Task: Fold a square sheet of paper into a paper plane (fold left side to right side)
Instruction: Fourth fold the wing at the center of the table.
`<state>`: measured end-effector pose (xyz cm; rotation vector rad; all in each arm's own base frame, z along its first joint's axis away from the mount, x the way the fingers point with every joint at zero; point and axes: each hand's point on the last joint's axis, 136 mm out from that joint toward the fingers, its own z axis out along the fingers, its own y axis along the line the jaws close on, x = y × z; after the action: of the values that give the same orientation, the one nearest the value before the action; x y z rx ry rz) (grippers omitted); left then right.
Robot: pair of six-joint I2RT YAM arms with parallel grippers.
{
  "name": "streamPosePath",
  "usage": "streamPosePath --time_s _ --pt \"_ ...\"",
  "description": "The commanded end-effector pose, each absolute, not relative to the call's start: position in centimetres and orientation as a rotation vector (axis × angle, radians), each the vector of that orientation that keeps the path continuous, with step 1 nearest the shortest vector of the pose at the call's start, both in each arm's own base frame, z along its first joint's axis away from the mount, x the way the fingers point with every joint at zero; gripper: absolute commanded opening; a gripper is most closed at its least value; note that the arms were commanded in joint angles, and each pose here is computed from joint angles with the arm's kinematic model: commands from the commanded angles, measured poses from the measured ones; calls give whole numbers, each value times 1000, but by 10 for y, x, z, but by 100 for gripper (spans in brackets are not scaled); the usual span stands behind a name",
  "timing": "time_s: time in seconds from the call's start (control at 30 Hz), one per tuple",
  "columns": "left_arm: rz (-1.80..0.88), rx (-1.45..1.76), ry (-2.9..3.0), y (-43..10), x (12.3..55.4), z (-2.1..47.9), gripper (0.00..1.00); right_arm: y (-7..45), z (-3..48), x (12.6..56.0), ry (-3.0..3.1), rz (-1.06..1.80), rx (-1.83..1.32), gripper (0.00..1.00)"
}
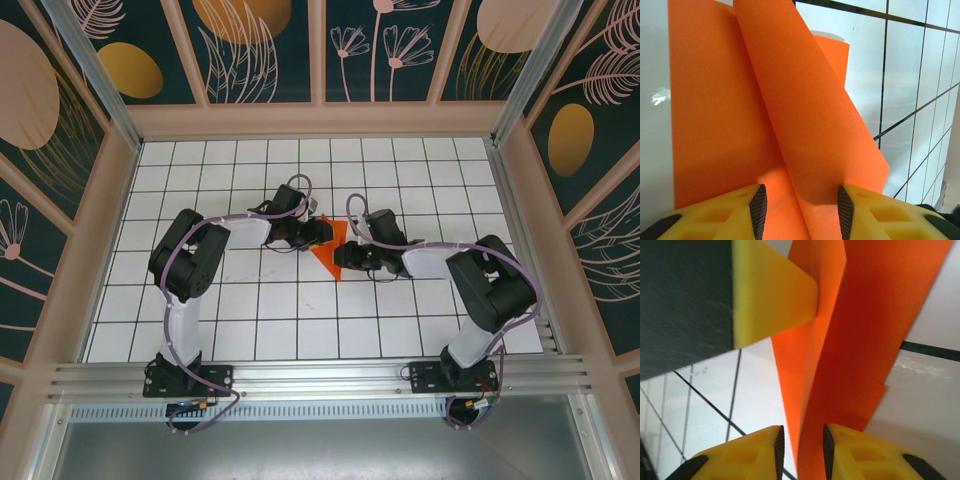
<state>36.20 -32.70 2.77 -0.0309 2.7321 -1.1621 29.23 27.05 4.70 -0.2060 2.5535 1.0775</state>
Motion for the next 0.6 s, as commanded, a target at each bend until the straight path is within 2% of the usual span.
streamPosePath --time_s 0.0,0.33,0.57 --pt "-1035 -46 2832 -315 352 -8 44 268 85 306 2447 1181 -204 33" --pt "-1035 -43 2825 -315 353 -4 44 260 84 347 2468 1212 -84 32" --pt "-1037 -41 2822 -315 353 -3 44 266 71 356 2498 1244 -57 31"
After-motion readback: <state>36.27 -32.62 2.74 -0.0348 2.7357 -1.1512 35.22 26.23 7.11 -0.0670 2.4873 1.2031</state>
